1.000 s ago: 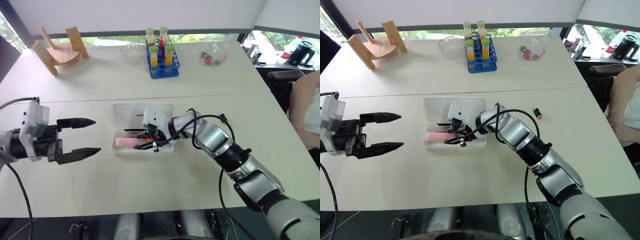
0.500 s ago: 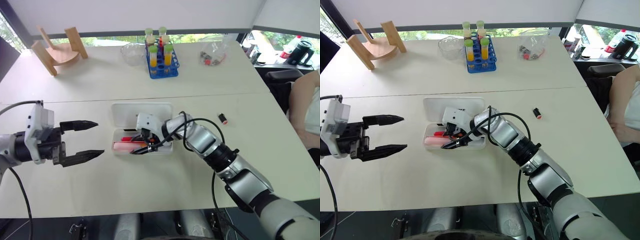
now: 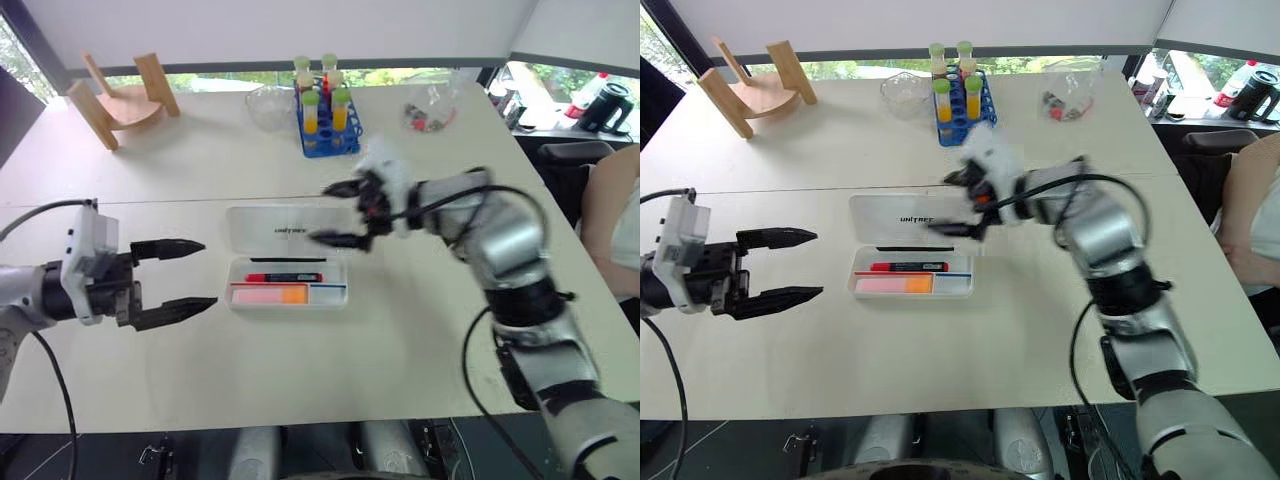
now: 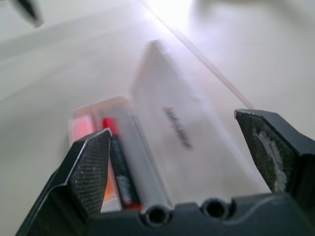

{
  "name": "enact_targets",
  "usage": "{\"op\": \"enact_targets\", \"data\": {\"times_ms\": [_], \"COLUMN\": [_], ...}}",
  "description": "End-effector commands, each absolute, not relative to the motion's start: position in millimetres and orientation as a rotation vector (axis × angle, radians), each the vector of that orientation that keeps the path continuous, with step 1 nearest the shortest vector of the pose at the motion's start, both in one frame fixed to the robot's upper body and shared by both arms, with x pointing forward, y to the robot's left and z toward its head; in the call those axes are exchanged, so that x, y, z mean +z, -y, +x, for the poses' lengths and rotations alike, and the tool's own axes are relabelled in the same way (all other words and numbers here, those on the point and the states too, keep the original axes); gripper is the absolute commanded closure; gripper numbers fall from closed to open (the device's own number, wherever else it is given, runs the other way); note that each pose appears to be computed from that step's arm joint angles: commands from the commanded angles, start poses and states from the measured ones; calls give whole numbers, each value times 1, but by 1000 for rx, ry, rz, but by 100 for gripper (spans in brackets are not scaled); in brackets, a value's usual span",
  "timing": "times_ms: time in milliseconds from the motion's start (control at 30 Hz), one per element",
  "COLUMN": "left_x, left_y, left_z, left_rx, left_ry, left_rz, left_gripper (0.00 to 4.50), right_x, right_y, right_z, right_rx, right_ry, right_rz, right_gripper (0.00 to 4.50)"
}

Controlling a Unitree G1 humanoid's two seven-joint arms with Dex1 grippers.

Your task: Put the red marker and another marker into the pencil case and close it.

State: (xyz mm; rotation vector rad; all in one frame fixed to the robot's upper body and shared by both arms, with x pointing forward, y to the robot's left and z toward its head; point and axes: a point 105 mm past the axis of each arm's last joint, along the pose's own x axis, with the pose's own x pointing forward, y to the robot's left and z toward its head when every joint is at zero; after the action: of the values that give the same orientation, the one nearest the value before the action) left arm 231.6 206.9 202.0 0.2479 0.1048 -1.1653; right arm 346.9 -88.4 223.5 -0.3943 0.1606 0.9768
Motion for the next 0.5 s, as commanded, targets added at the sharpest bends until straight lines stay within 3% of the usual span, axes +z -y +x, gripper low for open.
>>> {"op": "enact_targets", "data": {"times_ms": [33, 267, 500], "left_x": [206, 205, 208], "left_y": [-201, -196, -193], "left_z": [230, 237, 238], "left_rx": [-1207, -1235, -1250], "left_ry": [-75, -52, -34], "left_rz": [253, 252, 246], "left_gripper": [0, 0, 0], "right_x": [224, 160, 120], "right_y": [153, 229, 239], "right_z": [356, 362, 366], "right_rx": [660, 329, 310], "right_ry": [-210, -403, -493], "right_rz": [-332, -294, -227], "right_gripper": [4, 4, 4]}}
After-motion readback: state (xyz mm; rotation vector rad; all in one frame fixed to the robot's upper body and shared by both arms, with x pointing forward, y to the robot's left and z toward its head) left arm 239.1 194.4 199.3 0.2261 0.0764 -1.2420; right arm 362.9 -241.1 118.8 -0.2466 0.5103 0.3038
